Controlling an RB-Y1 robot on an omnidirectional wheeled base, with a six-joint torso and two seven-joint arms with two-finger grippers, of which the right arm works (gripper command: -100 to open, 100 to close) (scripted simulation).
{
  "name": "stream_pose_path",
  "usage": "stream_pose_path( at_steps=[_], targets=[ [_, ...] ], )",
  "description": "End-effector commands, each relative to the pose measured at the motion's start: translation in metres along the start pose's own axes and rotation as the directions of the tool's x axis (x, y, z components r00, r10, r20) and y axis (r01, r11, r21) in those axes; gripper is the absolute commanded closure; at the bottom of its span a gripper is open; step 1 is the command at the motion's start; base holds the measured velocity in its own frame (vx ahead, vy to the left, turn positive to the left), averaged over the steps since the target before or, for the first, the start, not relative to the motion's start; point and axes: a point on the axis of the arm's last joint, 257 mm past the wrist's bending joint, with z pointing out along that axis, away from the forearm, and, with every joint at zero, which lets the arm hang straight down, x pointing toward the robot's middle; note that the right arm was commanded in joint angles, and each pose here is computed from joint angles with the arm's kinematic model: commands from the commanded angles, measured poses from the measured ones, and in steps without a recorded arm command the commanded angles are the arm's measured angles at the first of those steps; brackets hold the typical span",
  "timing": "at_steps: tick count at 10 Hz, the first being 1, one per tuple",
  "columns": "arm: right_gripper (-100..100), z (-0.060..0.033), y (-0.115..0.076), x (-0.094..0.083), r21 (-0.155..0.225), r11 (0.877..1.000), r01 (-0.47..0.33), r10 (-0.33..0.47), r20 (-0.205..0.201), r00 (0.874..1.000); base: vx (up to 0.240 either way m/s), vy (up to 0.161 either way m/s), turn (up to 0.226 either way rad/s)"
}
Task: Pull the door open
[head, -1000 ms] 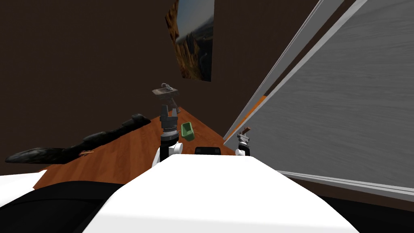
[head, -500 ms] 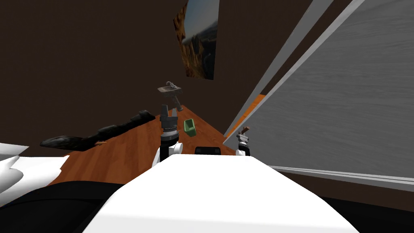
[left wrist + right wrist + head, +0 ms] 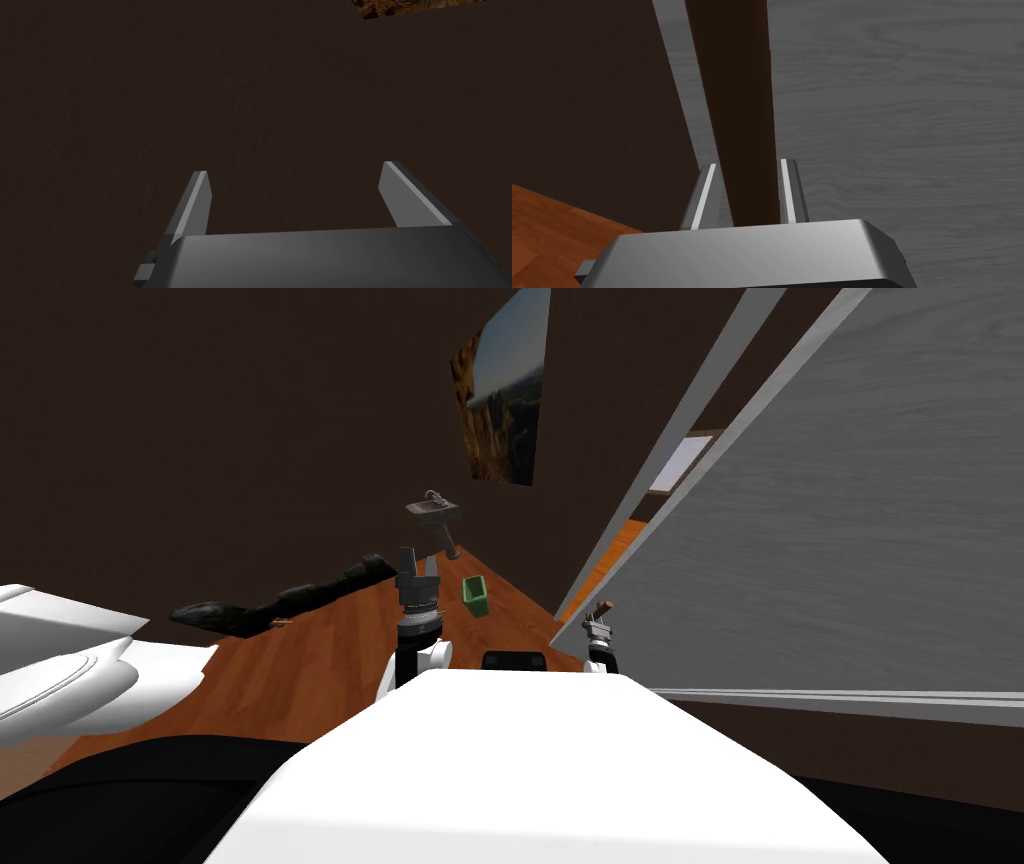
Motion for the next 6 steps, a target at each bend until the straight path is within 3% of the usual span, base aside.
stream_pose_path(
  at_steps=[1, 6],
  targets=[
    [100, -0.0027, -0.003, 0.001, 0.023, 1.000, 0.001, -0.001, -0.002, 1.000, -0.151, 0.004, 0.070],
    [100, -0.0133, -0.013, 0.001, 0.101, 0.995, 0.002, -0.002, -0.003, 1.000, -0.225, -0.014, 0.094]
  ],
)
